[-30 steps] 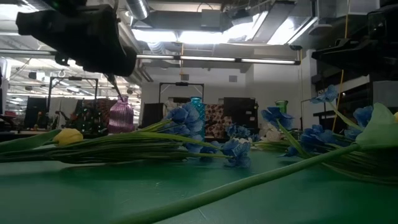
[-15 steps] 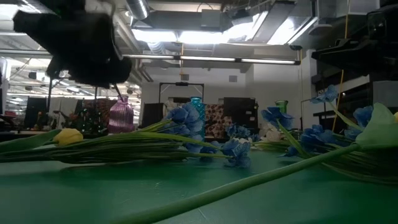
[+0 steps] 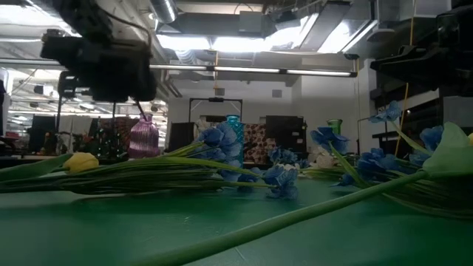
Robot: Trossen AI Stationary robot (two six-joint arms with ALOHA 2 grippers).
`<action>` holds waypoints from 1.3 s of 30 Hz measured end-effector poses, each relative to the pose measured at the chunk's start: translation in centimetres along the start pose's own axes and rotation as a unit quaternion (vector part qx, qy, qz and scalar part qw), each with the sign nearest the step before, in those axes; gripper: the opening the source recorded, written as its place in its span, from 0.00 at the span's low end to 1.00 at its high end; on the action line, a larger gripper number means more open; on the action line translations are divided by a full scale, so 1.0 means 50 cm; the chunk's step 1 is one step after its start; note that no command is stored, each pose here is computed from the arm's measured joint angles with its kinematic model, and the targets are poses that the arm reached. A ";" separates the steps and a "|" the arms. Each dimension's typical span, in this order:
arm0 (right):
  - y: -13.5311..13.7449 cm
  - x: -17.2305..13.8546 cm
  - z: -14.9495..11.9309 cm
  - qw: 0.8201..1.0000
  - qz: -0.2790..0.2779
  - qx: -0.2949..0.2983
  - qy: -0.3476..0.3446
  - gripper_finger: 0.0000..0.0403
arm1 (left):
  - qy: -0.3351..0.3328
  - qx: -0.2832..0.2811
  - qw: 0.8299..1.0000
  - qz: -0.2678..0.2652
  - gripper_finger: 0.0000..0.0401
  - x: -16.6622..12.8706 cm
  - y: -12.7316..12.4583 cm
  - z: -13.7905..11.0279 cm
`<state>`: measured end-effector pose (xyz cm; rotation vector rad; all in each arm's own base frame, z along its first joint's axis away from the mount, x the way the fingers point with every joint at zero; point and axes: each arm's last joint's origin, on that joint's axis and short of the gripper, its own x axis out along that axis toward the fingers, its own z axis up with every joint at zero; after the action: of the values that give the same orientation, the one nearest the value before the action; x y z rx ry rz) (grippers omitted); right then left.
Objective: Sort flowers into vase by color
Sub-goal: Put the top left white flowers into the violet vase, then put the top white flowers into the violet vase
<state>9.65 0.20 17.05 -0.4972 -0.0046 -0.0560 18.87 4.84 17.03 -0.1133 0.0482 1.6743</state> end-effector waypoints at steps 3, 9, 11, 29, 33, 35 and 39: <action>0.000 0.000 0.000 1.000 0.000 0.000 0.000 0.40 | -0.010 0.028 1.000 -0.004 0.00 -0.002 -0.023 0.016; 0.000 0.000 0.000 1.000 0.000 0.000 0.000 0.40 | -0.016 0.089 0.996 -0.010 0.00 -0.004 -0.059 0.039; 0.000 0.000 0.000 1.000 0.000 0.000 0.000 0.40 | -0.016 0.106 0.994 -0.012 0.00 -0.004 -0.065 0.041; 0.000 0.000 0.000 1.000 0.002 0.002 -0.001 0.40 | 0.141 0.187 0.972 -0.025 0.01 -0.006 -0.017 0.023; 0.001 0.000 0.000 1.000 0.004 0.003 -0.002 0.40 | 0.192 0.196 0.962 -0.009 0.03 -0.018 0.011 0.022; 0.001 0.000 0.000 1.000 0.004 0.003 -0.002 0.40 | 0.209 0.191 0.959 -0.006 0.05 -0.029 0.020 0.023; 0.001 0.000 0.000 1.000 0.005 0.003 -0.002 0.40 | 0.230 0.178 0.956 -0.042 0.07 -0.061 0.025 0.026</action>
<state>9.65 0.23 17.04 -0.4913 -0.0061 -0.0459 17.88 1.84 18.59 -0.2274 0.6840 1.4982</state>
